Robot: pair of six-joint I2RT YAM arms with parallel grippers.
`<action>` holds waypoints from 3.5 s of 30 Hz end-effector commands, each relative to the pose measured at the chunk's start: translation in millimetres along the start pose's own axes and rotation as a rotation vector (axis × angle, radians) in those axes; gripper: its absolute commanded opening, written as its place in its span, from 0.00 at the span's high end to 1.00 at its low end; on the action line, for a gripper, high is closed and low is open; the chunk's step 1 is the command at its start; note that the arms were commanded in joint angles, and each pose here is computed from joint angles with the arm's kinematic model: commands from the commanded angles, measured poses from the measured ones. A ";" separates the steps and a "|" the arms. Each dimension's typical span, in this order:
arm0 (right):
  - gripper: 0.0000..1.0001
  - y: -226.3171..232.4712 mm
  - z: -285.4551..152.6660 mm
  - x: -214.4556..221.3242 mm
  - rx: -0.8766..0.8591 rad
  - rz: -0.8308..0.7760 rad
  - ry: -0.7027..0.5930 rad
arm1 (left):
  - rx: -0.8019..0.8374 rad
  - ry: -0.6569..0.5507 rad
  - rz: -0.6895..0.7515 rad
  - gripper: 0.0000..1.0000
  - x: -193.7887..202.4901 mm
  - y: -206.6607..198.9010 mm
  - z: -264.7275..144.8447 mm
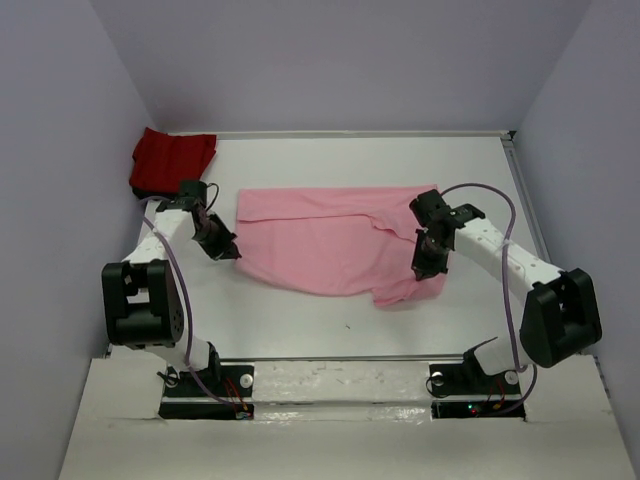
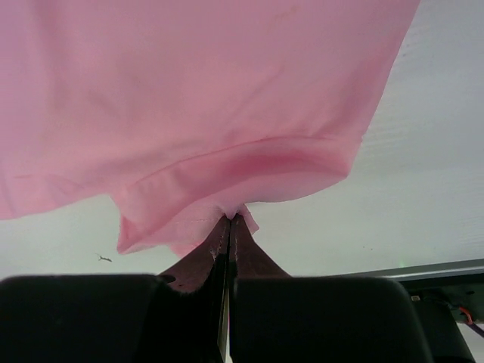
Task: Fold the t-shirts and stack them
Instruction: Grap the side of the flattened tshirt closest away from the robot with both arms, then fold the other side of the tshirt into a rectangle
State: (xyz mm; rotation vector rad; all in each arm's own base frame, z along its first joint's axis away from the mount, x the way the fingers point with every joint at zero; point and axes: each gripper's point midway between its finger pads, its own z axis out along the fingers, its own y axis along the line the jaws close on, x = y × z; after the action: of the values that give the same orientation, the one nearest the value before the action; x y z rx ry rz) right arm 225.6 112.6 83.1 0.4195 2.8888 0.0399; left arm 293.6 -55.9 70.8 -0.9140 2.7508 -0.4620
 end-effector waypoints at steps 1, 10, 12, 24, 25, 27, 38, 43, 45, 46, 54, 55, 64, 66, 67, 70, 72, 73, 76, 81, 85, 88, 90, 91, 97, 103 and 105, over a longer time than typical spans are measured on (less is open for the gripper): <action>1.00 8.3 -8.3 -32.3 -0.039 -0.042 -0.073 | 0.055 -0.073 0.012 1.00 -13.0 -17.3 -29.5; 1.00 -3.9 -12.6 -83.2 -0.057 -0.011 -0.120 | 0.068 -0.109 -0.030 1.00 -20.8 -13.1 -39.4; 1.00 -3.8 -14.2 -89.7 -0.063 -0.012 -0.128 | 0.072 -0.109 -0.039 1.00 -22.5 -13.0 -39.0; 1.00 -11.4 -15.9 -130.8 -0.075 0.005 -0.165 | 0.083 -0.113 -0.077 1.00 -27.5 -10.0 -34.1; 1.00 -13.6 -16.2 -134.6 -0.074 0.012 -0.170 | 0.083 -0.113 -0.078 1.00 -27.8 -10.1 -33.7; 1.00 -11.1 -17.0 -138.3 -0.083 0.004 -0.176 | 0.085 -0.120 -0.080 1.00 -31.7 -11.3 -34.3; 1.00 -1.7 -18.3 -171.5 -0.102 -0.002 -0.202 | 0.082 -0.152 -0.083 1.00 -55.5 -18.4 -36.1; 1.00 0.8 -19.7 -184.9 -0.109 -0.007 -0.214 | 0.079 -0.163 -0.086 1.00 -66.6 -19.1 -34.5; 1.00 -1.0 -18.9 -191.2 -0.106 -0.002 -0.219 | 0.084 -0.171 -0.088 1.00 -71.4 -21.0 -34.9; 1.00 0.0 -19.6 -193.1 -0.108 -0.003 -0.221 | 0.085 -0.172 -0.088 1.00 -72.8 -21.7 -34.6; 1.00 5.2 -21.5 -208.3 -0.109 -0.021 -0.234 | 0.094 -0.171 -0.096 1.00 -81.1 -27.1 -29.8; 1.00 5.3 -21.3 -209.4 -0.108 -0.022 -0.235 | 0.099 -0.177 -0.095 1.00 -84.0 -29.2 -30.9; 1.00 7.7 -14.8 -215.6 -0.103 -0.032 -0.227 | 0.087 -0.189 -0.074 1.00 -101.0 -35.2 -28.7; 1.00 4.4 -11.9 -217.8 -0.099 -0.025 -0.226 | 0.083 -0.186 -0.074 1.00 -103.3 -34.9 -24.3; 1.00 4.5 -10.0 -219.5 -0.097 -0.024 -0.228 | 0.081 -0.182 -0.072 1.00 -103.1 -34.8 -22.5; 1.00 5.2 -8.3 -223.0 -0.094 -0.028 -0.232 | 0.079 -0.185 -0.072 1.00 -109.2 -36.4 -20.2; 1.00 6.6 -8.0 -227.2 -0.094 -0.030 -0.237 | 0.079 -0.196 -0.067 1.00 -115.5 -39.4 -21.9; 1.00 7.1 -7.7 -228.6 -0.095 -0.031 -0.238 | 0.077 -0.200 -0.065 1.00 -117.4 -40.0 -22.5; 1.00 5.5 -8.8 -235.9 -0.094 -0.025 -0.246 | 0.075 -0.203 -0.061 1.00 -122.9 -42.8 -23.0; 1.00 4.3 -8.7 -246.2 -0.091 -0.021 -0.257 | 0.082 -0.214 -0.054 1.00 -132.0 -48.9 -25.3; 1.00 7.3 -7.7 -252.9 -0.095 -0.024 -0.261 | 0.079 -0.213 -0.052 1.00 -137.3 -50.9 -22.8; 1.00 9.3 -0.2 -256.2 -0.094 -0.026 -0.251 | 0.079 -0.210 -0.052 1.00 -138.6 -51.3 -20.6; 1.00 12.1 2.2 -261.2 -0.101 -0.027 -0.255 | 0.083 -0.208 -0.052 1.00 -139.9 -52.2 -18.1; 1.00 13.1 4.4 -262.7 -0.102 -0.027 -0.253 | 0.084 -0.206 -0.052 1.00 -140.6 -52.4 -16.7; 1.00 15.0 25.6 -267.9 -0.095 -0.028 -0.244 | 0.081 -0.214 -0.041 1.00 -152.1 -56.0 -8.5; 1.00 15.0 44.4 -268.7 -0.084 -0.031 -0.224 | 0.065 -0.232 -0.020 1.00 -172.4 -59.9 -0.1; 1.00 16.3 47.3 -271.0 -0.088 -0.031 -0.230 | 0.062 -0.235 -0.014 1.00 -177.3 -61.2 4.1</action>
State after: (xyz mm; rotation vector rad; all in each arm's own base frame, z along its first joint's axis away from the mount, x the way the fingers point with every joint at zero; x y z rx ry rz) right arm 471.1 54.9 81.8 0.3579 2.7416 0.0970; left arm 451.5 -4.4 90.0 -0.9689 2.5502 -0.4394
